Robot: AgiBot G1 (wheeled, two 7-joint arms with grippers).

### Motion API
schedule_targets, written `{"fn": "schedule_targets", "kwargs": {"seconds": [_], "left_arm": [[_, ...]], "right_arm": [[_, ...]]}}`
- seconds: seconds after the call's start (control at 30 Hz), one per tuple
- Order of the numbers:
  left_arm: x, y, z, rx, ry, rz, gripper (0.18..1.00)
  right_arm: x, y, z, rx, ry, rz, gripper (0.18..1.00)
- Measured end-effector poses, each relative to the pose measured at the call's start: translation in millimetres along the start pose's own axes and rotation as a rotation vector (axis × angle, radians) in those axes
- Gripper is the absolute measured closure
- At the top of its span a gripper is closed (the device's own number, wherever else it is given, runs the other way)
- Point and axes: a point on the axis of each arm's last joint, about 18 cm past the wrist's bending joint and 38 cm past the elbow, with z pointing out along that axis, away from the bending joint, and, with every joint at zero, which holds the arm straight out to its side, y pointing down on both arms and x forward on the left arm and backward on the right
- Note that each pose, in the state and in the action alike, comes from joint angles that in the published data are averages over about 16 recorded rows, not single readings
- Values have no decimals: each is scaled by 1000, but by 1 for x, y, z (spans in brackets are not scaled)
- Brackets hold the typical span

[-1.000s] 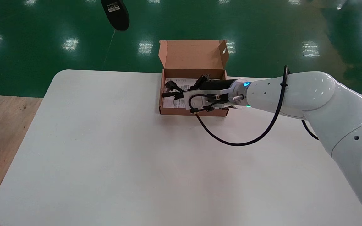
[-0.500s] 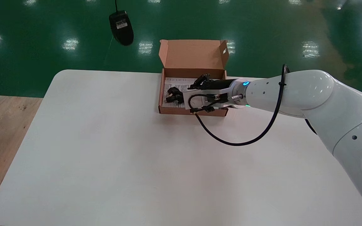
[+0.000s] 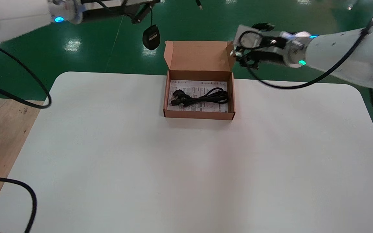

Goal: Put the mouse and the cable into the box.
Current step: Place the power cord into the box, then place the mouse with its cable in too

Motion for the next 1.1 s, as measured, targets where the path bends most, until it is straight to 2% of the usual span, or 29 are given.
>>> {"fn": "schedule_targets", "kwargs": {"seconds": [0.2,0.43,0.7,0.8,0.93,1.1], "left_arm": [[34,-13,28,36,7,-63,969],[72,-21,43,75,25,-155,970],[120,-14,50,56,53,-332,970],[138,-9,51,37,75,-384,970],[159,-5,51,8,113,-426,970],[178,-1,51,-25,170,-429,970]], "right_arm": [[38,47,-33,-82,76,82,488],[54,84,-61,-140,111,111,344],[56,103,-73,-165,118,112,229],[56,106,-76,-169,115,105,210],[56,110,-79,-171,107,93,189],[58,113,-86,-166,98,85,179]]}}
